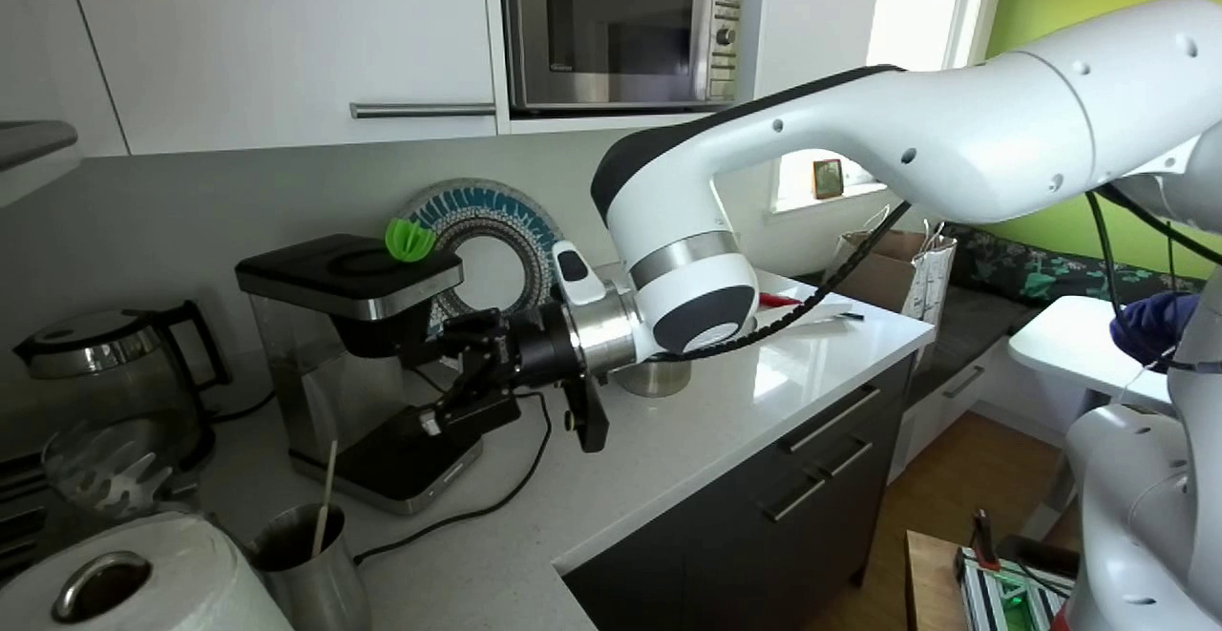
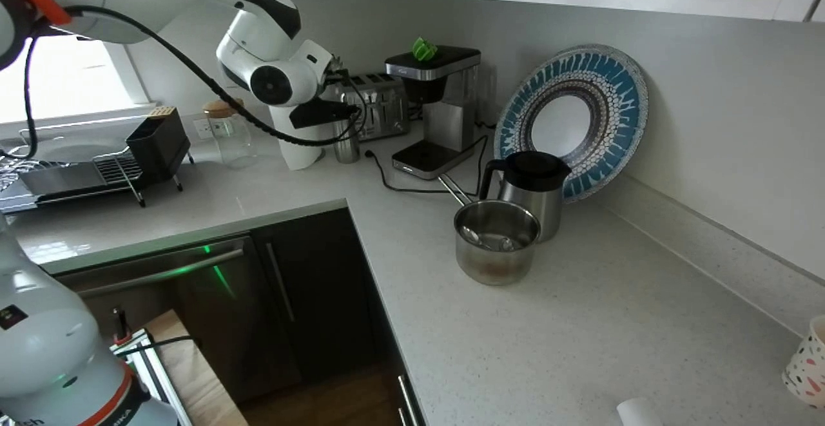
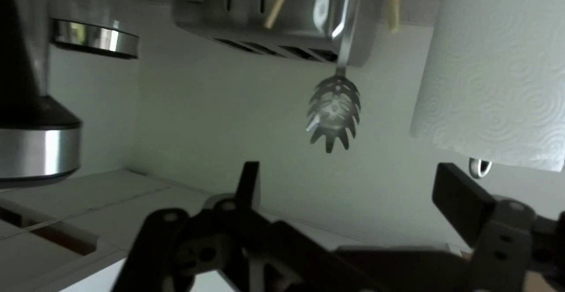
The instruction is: Pick up the steel pasta server from the table and put it cocktail shaker near the paper towel roll
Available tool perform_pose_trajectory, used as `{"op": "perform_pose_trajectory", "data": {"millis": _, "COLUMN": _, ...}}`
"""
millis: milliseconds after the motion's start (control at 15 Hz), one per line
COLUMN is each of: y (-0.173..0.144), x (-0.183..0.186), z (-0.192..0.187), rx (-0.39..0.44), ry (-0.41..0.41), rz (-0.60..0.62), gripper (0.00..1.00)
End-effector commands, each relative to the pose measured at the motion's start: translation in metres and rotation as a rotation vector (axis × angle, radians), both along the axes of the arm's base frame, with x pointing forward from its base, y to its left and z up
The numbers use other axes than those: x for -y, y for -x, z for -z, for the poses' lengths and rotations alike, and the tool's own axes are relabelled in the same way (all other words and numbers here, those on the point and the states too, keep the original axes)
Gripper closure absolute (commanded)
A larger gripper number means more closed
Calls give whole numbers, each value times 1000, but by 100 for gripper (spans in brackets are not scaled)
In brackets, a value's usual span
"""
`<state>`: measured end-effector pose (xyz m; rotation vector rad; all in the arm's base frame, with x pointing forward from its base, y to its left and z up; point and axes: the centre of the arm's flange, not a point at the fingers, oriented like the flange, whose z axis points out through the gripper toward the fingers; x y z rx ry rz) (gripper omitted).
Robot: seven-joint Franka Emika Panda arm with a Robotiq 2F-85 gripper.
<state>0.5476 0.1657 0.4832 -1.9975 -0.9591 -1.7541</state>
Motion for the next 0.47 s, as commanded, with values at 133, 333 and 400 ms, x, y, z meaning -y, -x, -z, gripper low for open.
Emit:
{"op": "perform_pose_trajectory", "data": {"millis": 133, "y": 67, "x": 40, "z": 14, "rx": -61, "ry": 303, "rz": 33, "gripper": 1}}
{"op": "perform_pose_trajectory", "data": {"millis": 333, "y": 78, "x": 43, "z": 28, "rx": -93, "ry": 416, "rz": -96, "gripper": 0}}
{"op": "perform_pose_trajectory", "data": {"millis": 400, "y": 61, "x": 36, "z": 34, "rx": -64, "ry": 367, "rz": -18, "gripper": 0}}
